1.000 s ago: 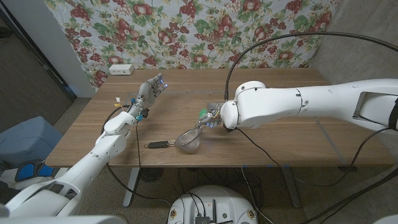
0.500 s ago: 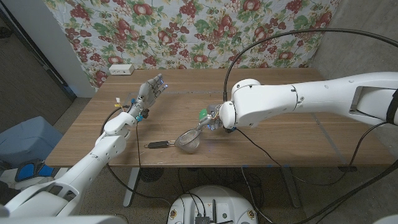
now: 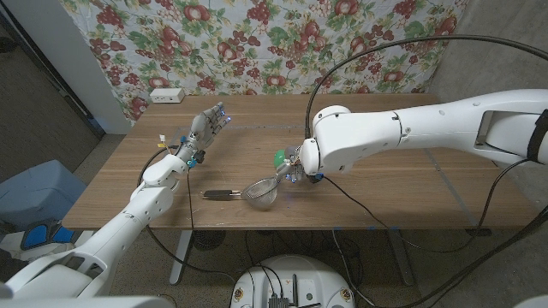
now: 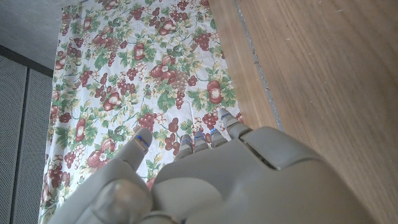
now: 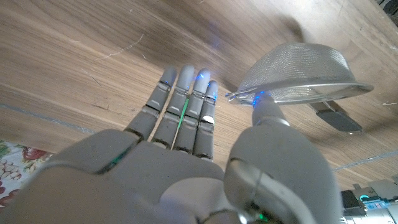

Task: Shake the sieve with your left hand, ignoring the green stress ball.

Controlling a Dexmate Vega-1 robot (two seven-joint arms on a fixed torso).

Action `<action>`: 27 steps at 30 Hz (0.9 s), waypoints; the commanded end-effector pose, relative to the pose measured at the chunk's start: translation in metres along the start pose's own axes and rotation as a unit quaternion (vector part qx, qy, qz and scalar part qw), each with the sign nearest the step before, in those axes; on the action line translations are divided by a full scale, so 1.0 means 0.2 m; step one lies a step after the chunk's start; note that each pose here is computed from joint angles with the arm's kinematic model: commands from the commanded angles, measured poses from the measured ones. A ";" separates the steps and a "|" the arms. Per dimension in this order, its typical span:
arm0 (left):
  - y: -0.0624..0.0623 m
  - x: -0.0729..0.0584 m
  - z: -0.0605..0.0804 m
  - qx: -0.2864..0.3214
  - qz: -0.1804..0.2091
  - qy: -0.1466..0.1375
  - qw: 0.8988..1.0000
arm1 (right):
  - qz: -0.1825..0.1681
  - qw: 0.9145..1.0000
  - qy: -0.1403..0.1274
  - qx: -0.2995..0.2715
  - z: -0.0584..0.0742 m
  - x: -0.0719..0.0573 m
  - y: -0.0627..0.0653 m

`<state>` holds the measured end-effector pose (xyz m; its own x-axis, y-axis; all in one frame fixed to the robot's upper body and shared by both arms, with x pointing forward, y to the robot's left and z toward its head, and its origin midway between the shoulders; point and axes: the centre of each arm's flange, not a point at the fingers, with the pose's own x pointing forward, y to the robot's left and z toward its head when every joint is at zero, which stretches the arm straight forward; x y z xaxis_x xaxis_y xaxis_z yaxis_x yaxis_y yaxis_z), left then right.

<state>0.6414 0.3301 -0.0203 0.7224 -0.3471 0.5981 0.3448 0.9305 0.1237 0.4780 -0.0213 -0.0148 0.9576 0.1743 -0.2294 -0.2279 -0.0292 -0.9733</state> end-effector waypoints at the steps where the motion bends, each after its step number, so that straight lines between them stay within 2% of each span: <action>1: 0.00 -0.01 0.00 0.000 0.002 0.000 1.000 | 0.009 0.999 0.034 -0.025 -0.02 0.03 0.01; 6: 0.00 -0.01 0.00 0.001 0.002 -0.001 1.000 | 0.019 0.999 0.033 -0.021 -0.02 0.03 0.01; 11: 0.00 -0.01 0.01 0.002 0.001 0.000 1.000 | 0.025 1.000 0.011 0.008 -0.04 0.02 0.01; 15: -0.01 0.00 0.01 0.002 0.000 0.001 1.000 | 0.021 1.000 0.007 0.006 -0.04 0.01 0.01; 20: -0.01 -0.01 0.01 0.003 0.001 0.000 1.000 | 0.020 1.000 0.015 -0.004 -0.04 0.01 0.01; 27: -0.01 -0.01 0.01 0.004 0.002 -0.002 1.000 | 0.041 0.999 0.028 -0.016 -0.03 0.02 0.01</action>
<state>0.6388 0.3291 -0.0198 0.7219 -0.3463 0.5991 0.3412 0.9313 0.1271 0.4812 -0.0271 -0.0176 0.9520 0.1396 -0.2725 -0.2689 -0.0446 -0.9621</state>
